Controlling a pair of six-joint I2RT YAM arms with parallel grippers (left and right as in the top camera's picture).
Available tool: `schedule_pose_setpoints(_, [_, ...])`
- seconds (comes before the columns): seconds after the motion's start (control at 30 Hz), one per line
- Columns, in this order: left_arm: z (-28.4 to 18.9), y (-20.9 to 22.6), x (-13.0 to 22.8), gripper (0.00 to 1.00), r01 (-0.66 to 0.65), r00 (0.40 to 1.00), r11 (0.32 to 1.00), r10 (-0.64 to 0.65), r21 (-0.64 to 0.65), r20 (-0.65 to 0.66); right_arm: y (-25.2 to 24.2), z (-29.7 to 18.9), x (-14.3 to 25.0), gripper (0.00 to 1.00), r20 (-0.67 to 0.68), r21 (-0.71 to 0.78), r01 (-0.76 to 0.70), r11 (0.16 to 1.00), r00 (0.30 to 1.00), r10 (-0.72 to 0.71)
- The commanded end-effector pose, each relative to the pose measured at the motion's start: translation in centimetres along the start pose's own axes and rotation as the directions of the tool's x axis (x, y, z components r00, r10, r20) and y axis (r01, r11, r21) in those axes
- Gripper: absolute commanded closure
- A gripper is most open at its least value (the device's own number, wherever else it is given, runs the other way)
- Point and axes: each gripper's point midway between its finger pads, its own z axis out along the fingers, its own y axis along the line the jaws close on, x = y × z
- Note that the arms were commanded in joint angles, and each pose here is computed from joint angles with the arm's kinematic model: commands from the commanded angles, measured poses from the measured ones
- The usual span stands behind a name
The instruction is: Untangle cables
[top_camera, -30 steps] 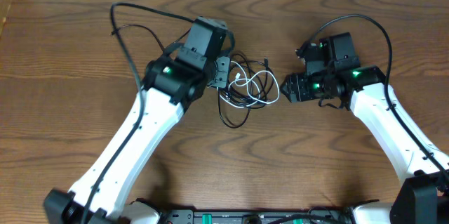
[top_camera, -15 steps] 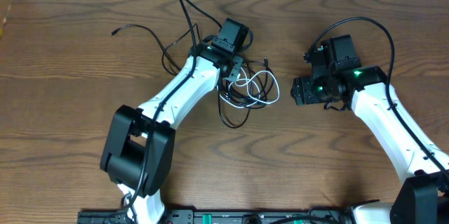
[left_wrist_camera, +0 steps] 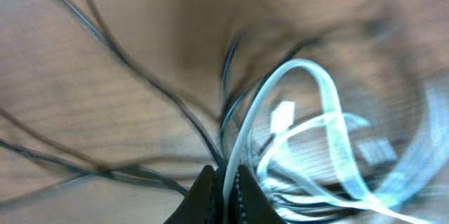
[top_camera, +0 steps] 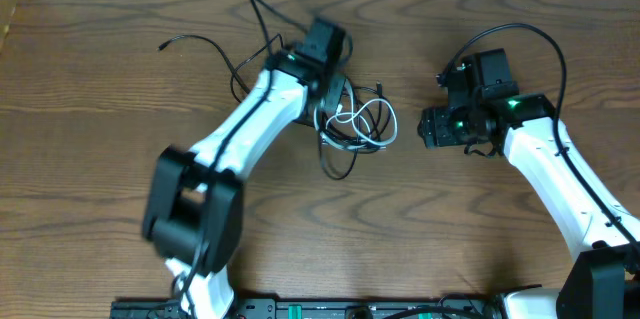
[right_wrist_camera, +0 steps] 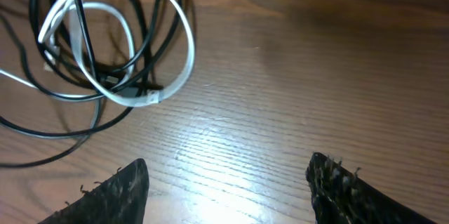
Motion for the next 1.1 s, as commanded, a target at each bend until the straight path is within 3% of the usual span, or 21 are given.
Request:
schedule_pose_setpoints(0.0, [-16.7,-2.2,-10.5,0.93,0.061,0.89,0.975,-0.151,0.215,0.431,-0.8,-0.2,-0.3,0.32,0.01,0.014,-0.029,0.999,1.0,0.029])
schedule_pose_setpoints(0.13, [-30.4,-4.8,-14.2,0.92,-0.033,0.677,0.871,-0.341,0.49,0.652,-1.0,-0.2,-0.4,0.32,0.014,0.016,-0.035,0.999,0.999,0.035])
schedule_pose_setpoints(0.23, [-34.3,-5.6,-15.2,0.92,-0.094,0.6,0.818,-0.408,0.568,0.688,-1.0,-0.2,-0.4,0.32,0.014,0.016,-0.035,0.999,0.999,0.035])
schedule_pose_setpoints(0.27, [-36.4,-5.8,-15.9,0.93,-0.125,0.55,0.788,-0.45,0.603,0.703,-1.0,-0.2,-0.4,0.32,0.014,0.016,-0.035,0.999,0.999,0.035])
schedule_pose_setpoints(0.33, [-38.2,-6.0,-16.5,0.93,-0.151,0.503,0.755,-0.497,0.638,0.707,-1.0,-0.2,-0.4,0.32,0.014,0.016,-0.035,0.999,0.999,0.035])
schedule_pose_setpoints(0.43, [-38.8,-6.0,-16.7,0.93,-0.148,0.491,0.732,-0.53,0.665,0.692,-1.0,-0.2,-0.4,0.31,0.015,0.015,-0.034,0.999,0.999,0.034])
schedule_pose_setpoints(0.47, [-39.2,-6.4,-16.6,0.93,-0.167,0.497,0.711,-0.537,0.683,0.681,-1.0,-0.2,-0.5,0.31,0.016,0.015,-0.034,0.999,0.999,0.034])
schedule_pose_setpoints(0.53, [-36.3,-7.0,-15.3,0.93,-0.119,0.596,0.724,-0.495,0.679,0.632,-1.0,-0.2,-0.5,0.31,0.017,0.014,-0.034,0.999,0.999,0.034])
schedule_pose_setpoints(0.57, [-31.4,-6.4,-13.5,0.93,-0.054,0.697,0.824,-0.374,0.564,0.612,-0.8,-0.2,-0.4,0.31,0.014,0.006,-0.034,0.999,0.999,0.034])
schedule_pose_setpoints(0.67, [-22.2,-2.4,-8.9,0.93,0.128,0.861,0.955,-0.242,0.269,0.447,0.5,-0.3,-0.5,0.3,0.013,-0.074,-0.03,0.997,0.999,0.031])
schedule_pose_setpoints(0.73, [-20.6,-1.0,-8.0,0.93,0.143,0.887,0.976,-0.2,0.163,0.417,1.4,-0.3,-0.7,0.3,0.017,-0.126,-0.026,0.992,0.999,0.028])
schedule_pose_setpoints(0.83, [-20.8,1.3,-8.5,0.93,0.148,0.873,0.989,-0.144,0.028,0.466,3.5,-0.8,-1.3,0.3,0.037,-0.243,-0.009,0.97,0.999,0.018])
schedule_pose_setpoints(0.87, [-21.6,1.4,-9.2,0.93,0.131,0.856,0.991,-0.122,0.017,0.502,4.2,-1.0,-1.5,0.3,0.043,-0.285,-0.001,0.959,0.999,0.014])
schedule_pose_setpoints(0.9, [-25.7,0.7,-11.9,0.93,0.106,0.757,0.991,-0.134,0.082,0.639,4.4,-1.0,-1.6,0.3,0.048,-0.297,0.002,0.955,0.999,0.013])
schedule_pose_setpoints(0.93, [-28.0,0.0,-12.9,0.93,0.074,0.703,0.988,-0.148,0.135,0.696,4.4,-1.0,-1.6,0.3,0.048,-0.297,0.002,0.955,0.999,0.013])
schedule_pose_setpoints(0.97, [-31.9,-0.9,-14.2,0.93,0.033,0.603,0.976,-0.191,0.215,0.775,4.4,-1.0,-1.7,0.3,0.051,-0.297,0.004,0.955,0.999,0.012])
schedule_pose_setpoints(1.0, [-35.6,-1.0,-15.1,0.93,0.027,0.498,0.959,-0.258,0.283,0.828,4.5,-1.0,-1.8,0.3,0.054,-0.297,0.005,0.955,0.998,0.011])
schedule_pose_setpoints(1.07, [-40.0,-0.7,-15.7,0.93,0.012,0.37,0.939,-0.324,0.344,0.871,4.5,-1.1,-1.9,0.3,0.059,-0.298,0.007,0.955,0.998,0.011])
